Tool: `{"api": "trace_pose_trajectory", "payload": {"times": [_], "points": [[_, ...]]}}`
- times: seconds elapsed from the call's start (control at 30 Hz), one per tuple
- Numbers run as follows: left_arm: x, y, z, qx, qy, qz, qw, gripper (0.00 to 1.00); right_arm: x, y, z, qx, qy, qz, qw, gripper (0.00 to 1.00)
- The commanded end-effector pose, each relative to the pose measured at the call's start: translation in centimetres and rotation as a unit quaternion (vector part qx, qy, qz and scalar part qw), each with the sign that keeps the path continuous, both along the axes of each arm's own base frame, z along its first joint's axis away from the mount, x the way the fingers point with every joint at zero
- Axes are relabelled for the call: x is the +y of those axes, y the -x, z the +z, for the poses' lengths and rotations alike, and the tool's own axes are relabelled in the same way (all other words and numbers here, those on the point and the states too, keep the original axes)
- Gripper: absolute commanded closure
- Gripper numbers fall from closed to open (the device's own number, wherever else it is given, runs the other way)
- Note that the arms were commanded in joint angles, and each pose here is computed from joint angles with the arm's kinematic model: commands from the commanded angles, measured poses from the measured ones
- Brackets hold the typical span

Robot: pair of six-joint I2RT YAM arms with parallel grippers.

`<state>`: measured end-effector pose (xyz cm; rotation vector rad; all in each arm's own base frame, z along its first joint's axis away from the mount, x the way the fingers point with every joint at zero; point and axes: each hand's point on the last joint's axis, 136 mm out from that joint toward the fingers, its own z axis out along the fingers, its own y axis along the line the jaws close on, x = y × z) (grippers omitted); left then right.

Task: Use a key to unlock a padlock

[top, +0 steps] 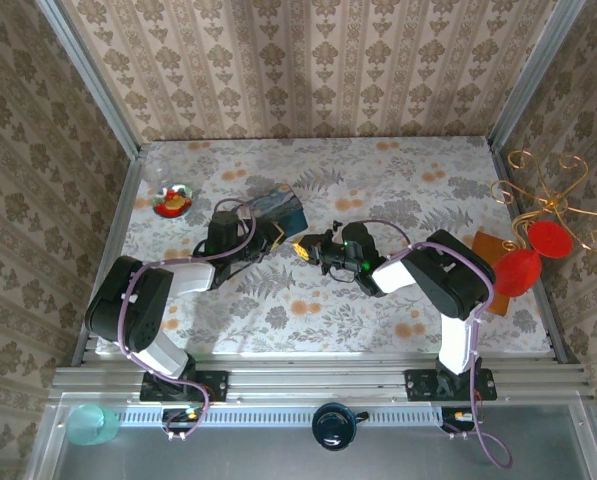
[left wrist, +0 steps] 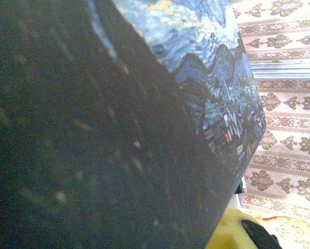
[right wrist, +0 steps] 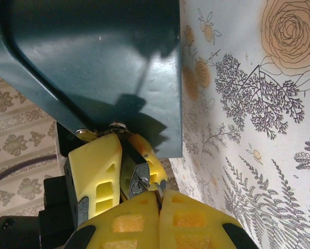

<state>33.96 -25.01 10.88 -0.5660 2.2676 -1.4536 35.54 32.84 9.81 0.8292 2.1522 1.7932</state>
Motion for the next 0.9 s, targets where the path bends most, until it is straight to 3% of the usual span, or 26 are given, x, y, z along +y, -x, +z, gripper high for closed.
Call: {"api": "trace_pose_trajectory", "payload": {"times": [0.0,0.87], "points": [[-2.7,1.9,3.6,-0.022,0.044,-0.067,0.997,0.94,0.3,-0.6,0.7,-0.010,-0.012,-0.005,1.000,1.00],[-2.9,1.8,3.5,-0.026,0.033,-0.065,0.997,0.95,2.3,1.2,1.4,-0.014,-0.018,0.014,1.000,1.00]]}}
